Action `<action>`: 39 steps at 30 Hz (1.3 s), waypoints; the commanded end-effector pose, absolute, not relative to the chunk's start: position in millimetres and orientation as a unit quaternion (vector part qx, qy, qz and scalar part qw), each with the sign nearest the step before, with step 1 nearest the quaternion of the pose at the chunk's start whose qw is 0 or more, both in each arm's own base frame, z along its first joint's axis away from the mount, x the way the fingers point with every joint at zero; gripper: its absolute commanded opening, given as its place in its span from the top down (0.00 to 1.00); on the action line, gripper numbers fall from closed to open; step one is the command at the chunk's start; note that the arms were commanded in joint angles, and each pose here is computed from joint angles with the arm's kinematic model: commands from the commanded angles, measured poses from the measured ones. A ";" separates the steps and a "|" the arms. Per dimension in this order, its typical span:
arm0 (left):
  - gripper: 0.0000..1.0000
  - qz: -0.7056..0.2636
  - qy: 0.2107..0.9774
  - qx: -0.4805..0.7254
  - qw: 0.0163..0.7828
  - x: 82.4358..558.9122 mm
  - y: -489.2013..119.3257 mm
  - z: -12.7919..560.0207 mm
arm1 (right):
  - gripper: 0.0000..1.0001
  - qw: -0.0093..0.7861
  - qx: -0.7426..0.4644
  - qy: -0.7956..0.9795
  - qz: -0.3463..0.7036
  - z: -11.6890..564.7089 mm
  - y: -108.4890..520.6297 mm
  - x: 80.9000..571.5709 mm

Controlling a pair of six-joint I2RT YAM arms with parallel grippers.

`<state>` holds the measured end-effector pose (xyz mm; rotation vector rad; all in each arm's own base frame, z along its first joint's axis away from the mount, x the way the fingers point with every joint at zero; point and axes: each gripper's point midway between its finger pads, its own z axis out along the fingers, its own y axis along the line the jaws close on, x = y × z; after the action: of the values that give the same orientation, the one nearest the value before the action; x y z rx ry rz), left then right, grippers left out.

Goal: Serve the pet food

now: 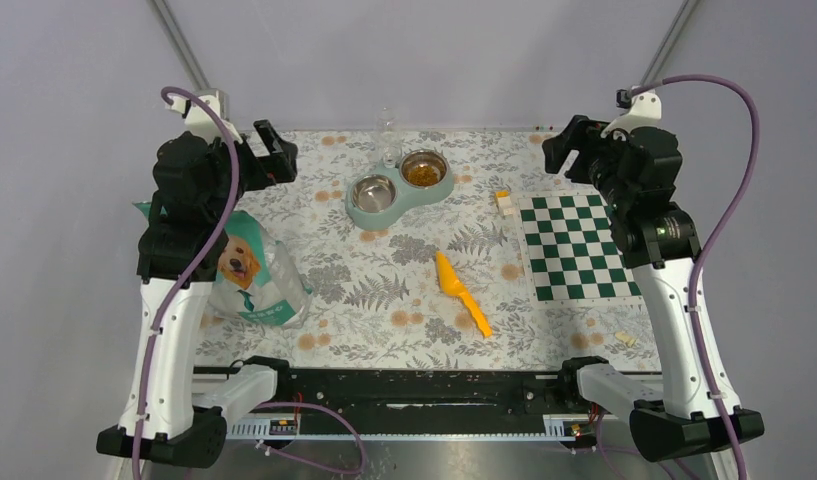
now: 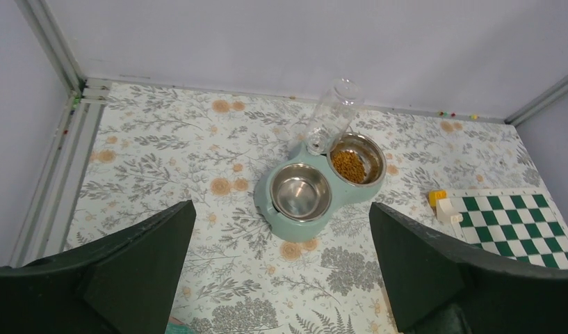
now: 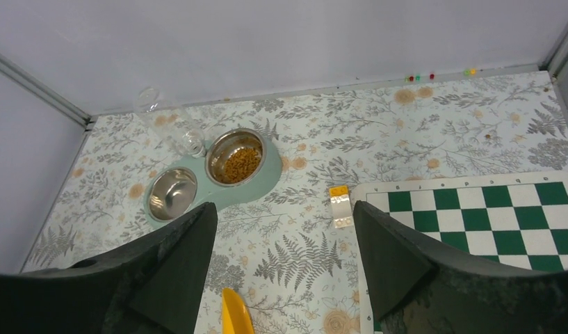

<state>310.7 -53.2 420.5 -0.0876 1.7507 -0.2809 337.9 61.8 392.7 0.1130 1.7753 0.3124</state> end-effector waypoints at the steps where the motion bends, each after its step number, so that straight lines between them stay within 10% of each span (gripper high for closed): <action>1: 0.01 -0.086 0.741 -0.094 0.659 293.8 -27.2 442.7 | 0.20 0.635 0.021 0.753 0.171 410.0 76.5 342.3; 20: 0.01 0.125 0.741 -0.384 0.536 192.0 81.4 423.2 | 0.21 0.585 0.026 0.774 0.241 380.4 103.4 359.8; 39: 0.05 -0.013 0.732 -0.499 0.463 265.2 93.1 364.3 | 0.24 0.556 0.059 0.765 0.320 379.7 124.6 364.9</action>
<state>235.2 100.0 364.2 -1.2220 1.8235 0.1420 364.4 115.4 368.2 0.1398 1.8499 0.6712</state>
